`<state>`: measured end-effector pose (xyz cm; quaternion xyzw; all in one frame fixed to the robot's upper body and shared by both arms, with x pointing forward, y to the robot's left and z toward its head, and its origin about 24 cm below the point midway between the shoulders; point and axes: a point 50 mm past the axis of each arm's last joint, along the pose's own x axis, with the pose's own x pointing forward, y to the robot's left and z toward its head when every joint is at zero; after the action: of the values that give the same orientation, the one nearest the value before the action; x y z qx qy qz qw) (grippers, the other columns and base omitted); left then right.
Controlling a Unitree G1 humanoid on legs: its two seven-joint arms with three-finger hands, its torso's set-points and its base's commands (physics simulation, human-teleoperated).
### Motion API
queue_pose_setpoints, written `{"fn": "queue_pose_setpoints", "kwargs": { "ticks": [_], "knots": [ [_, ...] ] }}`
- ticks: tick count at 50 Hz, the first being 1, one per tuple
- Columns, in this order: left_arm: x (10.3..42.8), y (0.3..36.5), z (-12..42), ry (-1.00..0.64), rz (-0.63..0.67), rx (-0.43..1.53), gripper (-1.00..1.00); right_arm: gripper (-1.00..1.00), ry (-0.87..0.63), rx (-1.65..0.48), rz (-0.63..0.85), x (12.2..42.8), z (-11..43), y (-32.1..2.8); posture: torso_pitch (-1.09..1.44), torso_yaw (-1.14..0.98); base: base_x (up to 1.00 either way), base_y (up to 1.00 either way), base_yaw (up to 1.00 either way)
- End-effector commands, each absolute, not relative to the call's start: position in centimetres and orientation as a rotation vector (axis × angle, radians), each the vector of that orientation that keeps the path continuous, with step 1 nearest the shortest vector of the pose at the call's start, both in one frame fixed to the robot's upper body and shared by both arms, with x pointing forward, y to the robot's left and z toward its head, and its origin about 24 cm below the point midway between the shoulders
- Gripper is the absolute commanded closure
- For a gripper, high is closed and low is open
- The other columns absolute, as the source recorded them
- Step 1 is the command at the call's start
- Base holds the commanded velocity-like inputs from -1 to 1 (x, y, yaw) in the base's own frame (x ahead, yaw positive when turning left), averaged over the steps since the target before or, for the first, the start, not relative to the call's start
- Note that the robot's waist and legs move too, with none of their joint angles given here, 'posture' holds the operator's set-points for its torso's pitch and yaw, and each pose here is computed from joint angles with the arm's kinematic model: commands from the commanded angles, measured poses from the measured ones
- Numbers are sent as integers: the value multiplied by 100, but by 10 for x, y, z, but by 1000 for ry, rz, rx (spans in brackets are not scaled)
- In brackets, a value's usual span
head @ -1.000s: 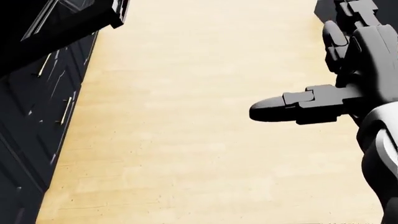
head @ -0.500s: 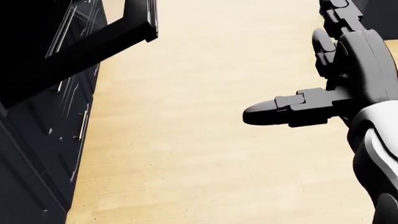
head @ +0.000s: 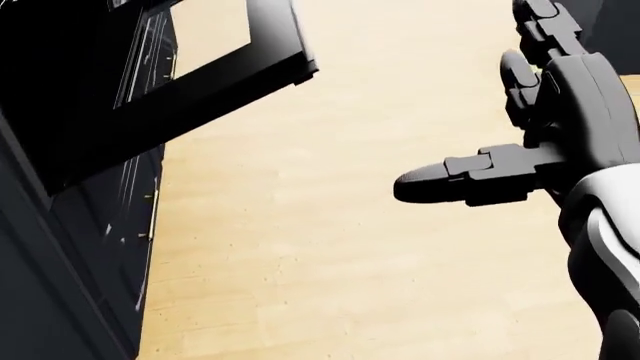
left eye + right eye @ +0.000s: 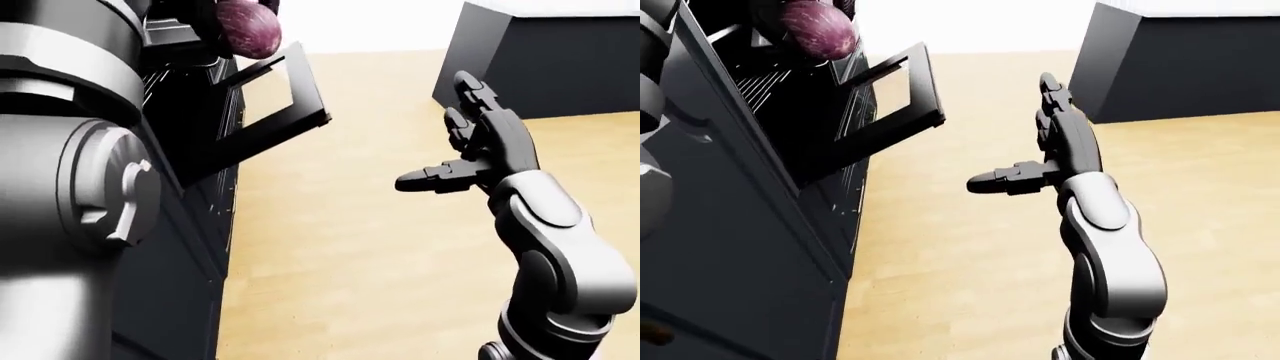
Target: Place the eggplant on the top rack of the oven.
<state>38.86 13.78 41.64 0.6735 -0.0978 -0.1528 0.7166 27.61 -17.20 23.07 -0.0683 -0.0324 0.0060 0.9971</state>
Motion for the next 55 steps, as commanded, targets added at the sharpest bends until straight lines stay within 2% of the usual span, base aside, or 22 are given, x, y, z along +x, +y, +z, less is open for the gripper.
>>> {"fn": "queue_pose_setpoints", "kwargs": {
  "ticks": [1, 48, 55],
  "knots": [
    [373, 130, 448, -353, -273, 1494, 100, -100, -166, -144, -18, 272, 244, -175, 0, 0, 16, 0, 0],
    [373, 131, 448, -348, -273, 1494, 100, -100, -171, -147, -12, 274, 247, -173, 0, 0, 23, 0, 0],
    [371, 131, 452, -352, -268, 1496, 100, -100, -188, -185, -26, 284, 276, -177, 0, 0, 0, 0, 0]
  ]
}}
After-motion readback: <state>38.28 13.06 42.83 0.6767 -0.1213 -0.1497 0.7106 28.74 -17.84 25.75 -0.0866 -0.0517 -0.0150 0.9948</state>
